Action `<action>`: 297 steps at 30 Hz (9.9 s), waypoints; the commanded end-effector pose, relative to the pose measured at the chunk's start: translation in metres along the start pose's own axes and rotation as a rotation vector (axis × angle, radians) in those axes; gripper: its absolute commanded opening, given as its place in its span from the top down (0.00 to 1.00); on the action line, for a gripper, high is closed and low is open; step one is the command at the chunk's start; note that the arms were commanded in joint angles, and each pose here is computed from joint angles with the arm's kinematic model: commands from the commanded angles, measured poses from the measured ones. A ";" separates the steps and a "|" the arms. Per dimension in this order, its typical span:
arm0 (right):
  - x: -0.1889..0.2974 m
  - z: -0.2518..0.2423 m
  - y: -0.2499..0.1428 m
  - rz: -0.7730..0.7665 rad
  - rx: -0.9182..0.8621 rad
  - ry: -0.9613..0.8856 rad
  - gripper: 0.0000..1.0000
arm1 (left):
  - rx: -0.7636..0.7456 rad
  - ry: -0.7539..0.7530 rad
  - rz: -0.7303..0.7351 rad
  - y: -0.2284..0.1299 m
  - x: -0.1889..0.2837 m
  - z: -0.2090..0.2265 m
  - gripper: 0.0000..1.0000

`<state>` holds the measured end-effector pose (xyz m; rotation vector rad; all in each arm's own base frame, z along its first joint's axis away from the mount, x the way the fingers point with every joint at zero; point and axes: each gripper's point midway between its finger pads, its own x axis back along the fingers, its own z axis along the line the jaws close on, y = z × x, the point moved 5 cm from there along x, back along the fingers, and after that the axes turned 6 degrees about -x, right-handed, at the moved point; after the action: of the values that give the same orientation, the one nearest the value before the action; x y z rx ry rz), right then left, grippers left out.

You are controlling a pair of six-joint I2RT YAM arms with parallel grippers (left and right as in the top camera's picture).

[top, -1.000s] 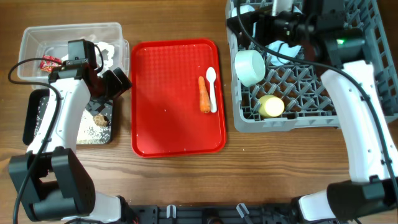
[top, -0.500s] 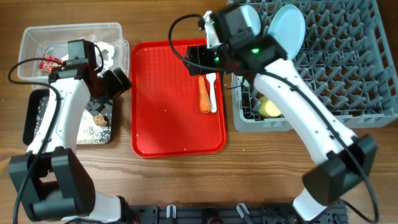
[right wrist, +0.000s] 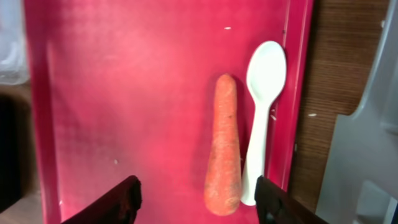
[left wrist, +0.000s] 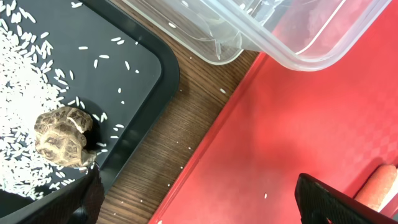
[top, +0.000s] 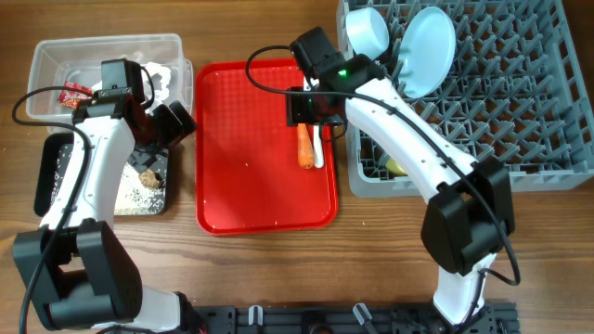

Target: Sort waste into correct bins and load items into the dishwasher rack

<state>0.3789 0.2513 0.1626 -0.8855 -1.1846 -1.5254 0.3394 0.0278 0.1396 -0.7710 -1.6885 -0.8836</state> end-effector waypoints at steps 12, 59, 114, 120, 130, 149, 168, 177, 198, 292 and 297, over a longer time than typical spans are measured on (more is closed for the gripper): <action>-0.062 -0.035 -0.004 0.005 -0.132 -0.252 0.58 | 0.008 0.004 -0.015 0.003 0.003 0.001 0.00; 0.073 -0.006 0.033 -0.193 -0.050 0.056 0.96 | 0.008 0.005 -0.015 0.003 0.003 0.001 0.00; 0.075 -0.241 0.009 -0.308 -1.165 -0.308 0.00 | 0.008 0.004 -0.015 0.003 0.003 0.001 0.00; 0.119 -0.228 0.007 -0.329 -0.780 -0.278 0.00 | 0.008 0.004 -0.015 0.003 0.003 0.001 0.00; 0.196 -0.183 -0.010 -0.430 -0.377 -0.044 0.00 | 0.007 -0.004 -0.023 0.005 0.003 0.000 0.00; 0.197 -0.185 -0.017 -0.405 -0.352 -0.065 0.00 | -0.569 -0.275 -0.078 -0.039 0.026 -0.135 0.00; 0.194 -0.186 -0.024 -0.369 -0.340 -0.079 0.00 | -1.012 -0.081 0.005 -0.151 -0.084 -0.213 0.37; 0.194 -0.186 -0.025 -0.366 -0.340 -0.079 0.00 | -0.914 -0.079 0.009 -0.151 -0.086 -0.213 0.42; 0.193 -0.186 -0.027 -0.355 -0.342 -0.084 0.00 | -0.709 -0.057 -0.005 -0.131 -0.049 -0.221 0.75; 0.371 -0.143 -0.090 -0.917 0.142 -0.023 0.00 | -0.071 -0.223 -0.330 0.001 0.127 0.012 0.00; 0.338 -0.150 -0.081 -1.058 0.207 -0.026 0.00 | -0.071 -0.223 -0.330 0.001 0.127 0.012 0.00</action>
<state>0.2152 0.0254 0.4465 -0.0992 -1.8718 -2.1566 0.2993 0.0488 0.2559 -0.6504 -2.0269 -1.0959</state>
